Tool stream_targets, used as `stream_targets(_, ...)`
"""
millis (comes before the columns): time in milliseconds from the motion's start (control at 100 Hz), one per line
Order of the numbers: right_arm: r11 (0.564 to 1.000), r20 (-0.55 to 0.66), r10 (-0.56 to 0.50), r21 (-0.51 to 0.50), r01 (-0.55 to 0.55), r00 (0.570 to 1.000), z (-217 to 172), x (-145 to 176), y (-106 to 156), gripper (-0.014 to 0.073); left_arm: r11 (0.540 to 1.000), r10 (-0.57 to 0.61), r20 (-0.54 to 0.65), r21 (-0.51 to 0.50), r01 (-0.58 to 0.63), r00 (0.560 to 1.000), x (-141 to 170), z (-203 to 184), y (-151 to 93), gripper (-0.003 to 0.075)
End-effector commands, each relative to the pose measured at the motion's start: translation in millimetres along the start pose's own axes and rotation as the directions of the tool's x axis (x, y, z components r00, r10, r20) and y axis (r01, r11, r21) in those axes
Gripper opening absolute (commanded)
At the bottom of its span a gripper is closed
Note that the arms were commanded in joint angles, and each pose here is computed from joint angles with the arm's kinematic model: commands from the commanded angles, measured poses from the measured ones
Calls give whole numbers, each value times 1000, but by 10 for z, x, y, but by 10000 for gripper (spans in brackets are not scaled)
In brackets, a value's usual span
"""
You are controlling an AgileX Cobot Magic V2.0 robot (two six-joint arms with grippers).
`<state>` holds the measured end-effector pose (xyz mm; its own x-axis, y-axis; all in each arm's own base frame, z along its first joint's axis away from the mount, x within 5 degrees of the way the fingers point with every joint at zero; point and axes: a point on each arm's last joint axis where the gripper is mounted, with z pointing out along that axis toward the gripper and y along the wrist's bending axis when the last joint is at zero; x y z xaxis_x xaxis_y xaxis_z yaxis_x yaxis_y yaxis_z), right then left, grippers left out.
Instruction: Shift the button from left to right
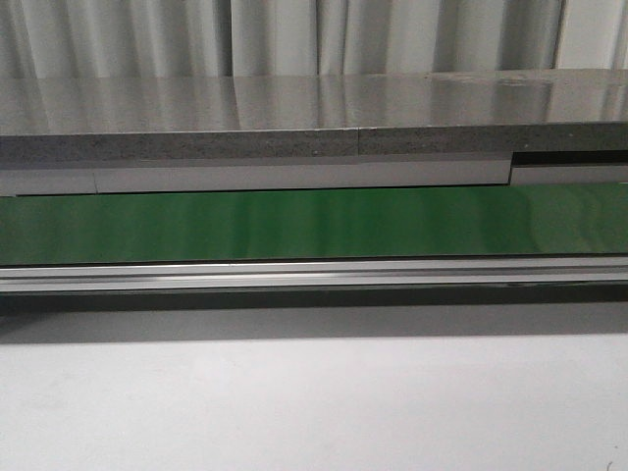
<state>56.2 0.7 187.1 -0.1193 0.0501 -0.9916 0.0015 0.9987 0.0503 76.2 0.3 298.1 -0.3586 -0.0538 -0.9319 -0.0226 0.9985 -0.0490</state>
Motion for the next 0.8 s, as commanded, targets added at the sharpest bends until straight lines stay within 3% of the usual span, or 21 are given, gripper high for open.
stream_targets(0, 1000, 112, 0, -1, 0, 994, -31, -130, 2, -67, 1000, 2, -60, 0, -2, 998, -264, 52, -17, -20)
stream_targets(130, 1000, 112, 0, -1, 0, 994, -31, -130, 2, -67, 1000, -15, -174, 4, 16, 985, -376, 205, -36, -20)
stream_targets(320, 1000, 112, 0, -1, 0, 994, -31, -130, 2, -67, 1000, -22, -240, 2, 23, 971, -375, 402, -43, -20)
stream_targets(700, 1000, 112, 0, -1, 0, 994, -31, -130, 2, -67, 1000, -21, -256, 0, 22, 967, -368, 452, -41, -20)
stream_targets(790, 1000, 112, 0, -1, 0, 994, -31, -130, 2, -67, 1000, -21, -256, 0, 22, 967, -368, 452, -41, 12)
